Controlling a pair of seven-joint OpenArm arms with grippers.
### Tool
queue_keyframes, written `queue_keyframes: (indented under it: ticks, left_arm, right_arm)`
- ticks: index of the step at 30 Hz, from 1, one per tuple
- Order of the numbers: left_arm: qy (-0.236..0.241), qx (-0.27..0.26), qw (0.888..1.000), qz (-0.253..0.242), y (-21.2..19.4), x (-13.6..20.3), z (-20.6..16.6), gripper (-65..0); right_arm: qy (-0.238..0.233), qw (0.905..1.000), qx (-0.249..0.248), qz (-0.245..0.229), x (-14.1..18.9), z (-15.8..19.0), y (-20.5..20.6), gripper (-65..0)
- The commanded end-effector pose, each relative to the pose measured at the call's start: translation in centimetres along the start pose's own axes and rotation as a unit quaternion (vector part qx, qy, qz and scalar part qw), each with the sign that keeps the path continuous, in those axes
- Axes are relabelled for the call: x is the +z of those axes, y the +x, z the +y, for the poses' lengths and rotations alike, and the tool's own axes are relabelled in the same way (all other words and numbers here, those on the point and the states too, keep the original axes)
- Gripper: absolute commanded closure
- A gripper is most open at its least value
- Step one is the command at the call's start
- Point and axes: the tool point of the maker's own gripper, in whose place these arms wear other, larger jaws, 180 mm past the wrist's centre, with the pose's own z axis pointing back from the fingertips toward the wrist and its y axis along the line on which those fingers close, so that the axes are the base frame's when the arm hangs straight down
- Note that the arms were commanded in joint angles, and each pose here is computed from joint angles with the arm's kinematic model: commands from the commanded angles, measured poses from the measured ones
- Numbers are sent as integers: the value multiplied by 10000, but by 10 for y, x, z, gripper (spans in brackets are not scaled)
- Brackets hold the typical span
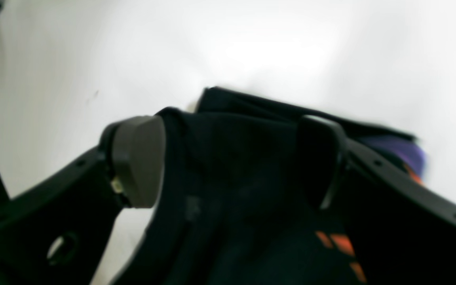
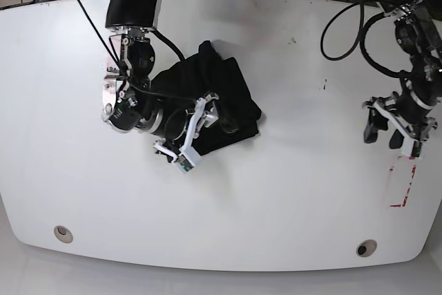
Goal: Layout the t-shirt on the table in an organized manner, then fold the t-shirt properly
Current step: 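Hold the folded bundle with the right gripper and lift the left gripper away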
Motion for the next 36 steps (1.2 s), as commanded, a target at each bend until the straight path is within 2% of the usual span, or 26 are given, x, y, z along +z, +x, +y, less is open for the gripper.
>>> queue_keyframes:
  ticks: [1, 7, 10, 17, 19, 22, 29, 32, 36]
  left_arm:
    - [106, -170, 9992, -359, 24, 16, 17, -372]
    - [392, -161, 9987, -283, 16, 37, 43, -372]
    - [468, -111, 9986, -233, 10, 41, 48, -372]
    - [507, -56, 9987, -88, -3, 44, 50, -372]
    - [495, -54, 9987, -55, -6, 44, 49, -372]
    - [493, -52, 9988, -40, -7, 44, 49, -372]
    - [481, -50, 9988, 1, -10, 44, 48, -372]
    - [475, -53, 9989, 3, -10, 44, 47, -372]
    - [475, -53, 9989, 3, -10, 44, 47, -372]
  right_arm:
    - [178, 9991, 219, -309, -8, 11, 21, -498]
    - [123, 9951, 946, 266, -37, 28, 3, -498]
    - [133, 9926, 1148, 386, -48, 33, -5, -498]
    - [142, 9919, 1144, 537, -64, 27, -19, -493]
    - [181, 9927, 1074, 517, -68, 26, -22, -474]
    - [205, 9938, 981, 473, -70, 24, -25, -398]
    - [259, 9951, 850, 428, -75, 24, -31, -141]
    - [255, 9951, 855, 425, -75, 24, -31, -54]
    - [241, 9950, 890, 389, -74, 24, -28, -33]
